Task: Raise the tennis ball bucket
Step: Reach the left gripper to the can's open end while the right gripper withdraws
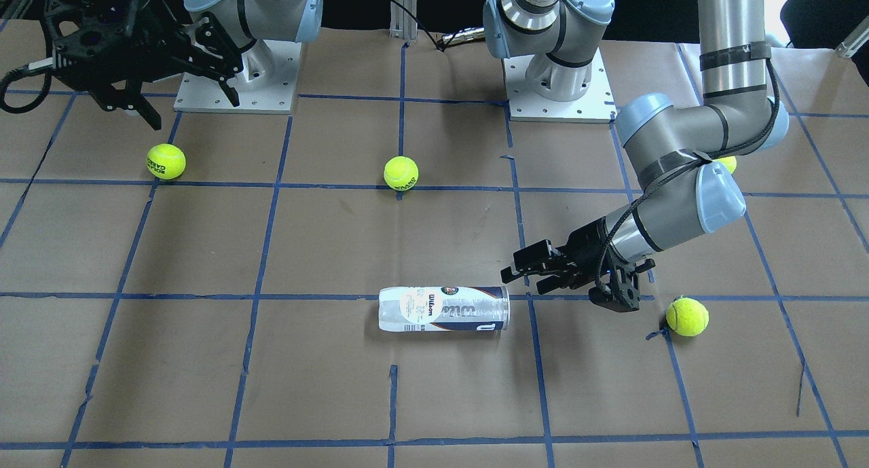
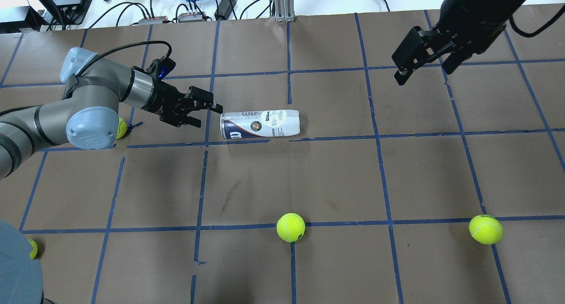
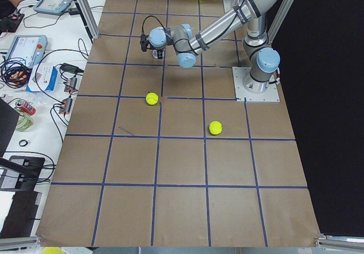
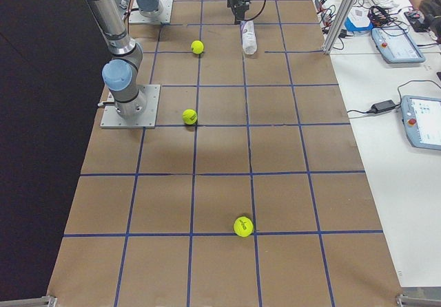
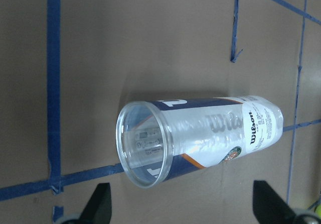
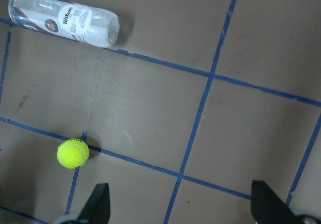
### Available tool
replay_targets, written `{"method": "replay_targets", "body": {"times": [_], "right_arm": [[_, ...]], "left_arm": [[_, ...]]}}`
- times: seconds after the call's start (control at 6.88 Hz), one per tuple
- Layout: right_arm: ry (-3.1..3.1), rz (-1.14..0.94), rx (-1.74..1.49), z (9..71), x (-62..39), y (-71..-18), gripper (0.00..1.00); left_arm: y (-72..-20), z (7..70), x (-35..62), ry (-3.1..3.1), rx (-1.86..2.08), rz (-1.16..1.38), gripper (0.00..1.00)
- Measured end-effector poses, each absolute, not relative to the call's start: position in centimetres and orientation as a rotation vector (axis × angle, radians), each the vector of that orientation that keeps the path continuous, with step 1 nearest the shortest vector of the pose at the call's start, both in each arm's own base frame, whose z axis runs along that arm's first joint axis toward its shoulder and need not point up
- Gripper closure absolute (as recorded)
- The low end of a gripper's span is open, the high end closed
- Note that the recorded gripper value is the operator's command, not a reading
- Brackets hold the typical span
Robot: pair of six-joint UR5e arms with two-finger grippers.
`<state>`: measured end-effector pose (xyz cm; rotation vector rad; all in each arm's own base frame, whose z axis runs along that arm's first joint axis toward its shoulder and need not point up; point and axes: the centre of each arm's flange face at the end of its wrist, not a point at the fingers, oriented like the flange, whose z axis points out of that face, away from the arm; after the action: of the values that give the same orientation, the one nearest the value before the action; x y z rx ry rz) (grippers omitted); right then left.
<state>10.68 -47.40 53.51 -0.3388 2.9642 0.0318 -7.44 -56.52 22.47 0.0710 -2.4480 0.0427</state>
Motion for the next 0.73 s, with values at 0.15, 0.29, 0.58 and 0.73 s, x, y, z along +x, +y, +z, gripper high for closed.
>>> {"method": "replay_targets", "body": {"times": [0.15,0.29,0.58,0.73], "right_arm": [[2.972,0.097,-0.232,53.2,9.0,-47.1,0.0],[3.013,0.127,-0.135,53.1,7.9,-47.2,0.0],[3.106,0.044,-0.004,52.5,6.9,-49.8,0.0],[3.124,-0.02,-0.001,52.4,7.4,-51.3,0.0]], "left_arm": [[-56.7,21.3,-7.6,-2.422,0.059,0.031,0.03],[-57.0,20.1,-7.7,-2.402,0.058,0.016,0.06],[-58.1,17.5,-7.8,-2.381,0.073,-0.02,0.23],[-58.4,16.8,-8.4,-2.36,0.079,-0.039,0.42]]}}
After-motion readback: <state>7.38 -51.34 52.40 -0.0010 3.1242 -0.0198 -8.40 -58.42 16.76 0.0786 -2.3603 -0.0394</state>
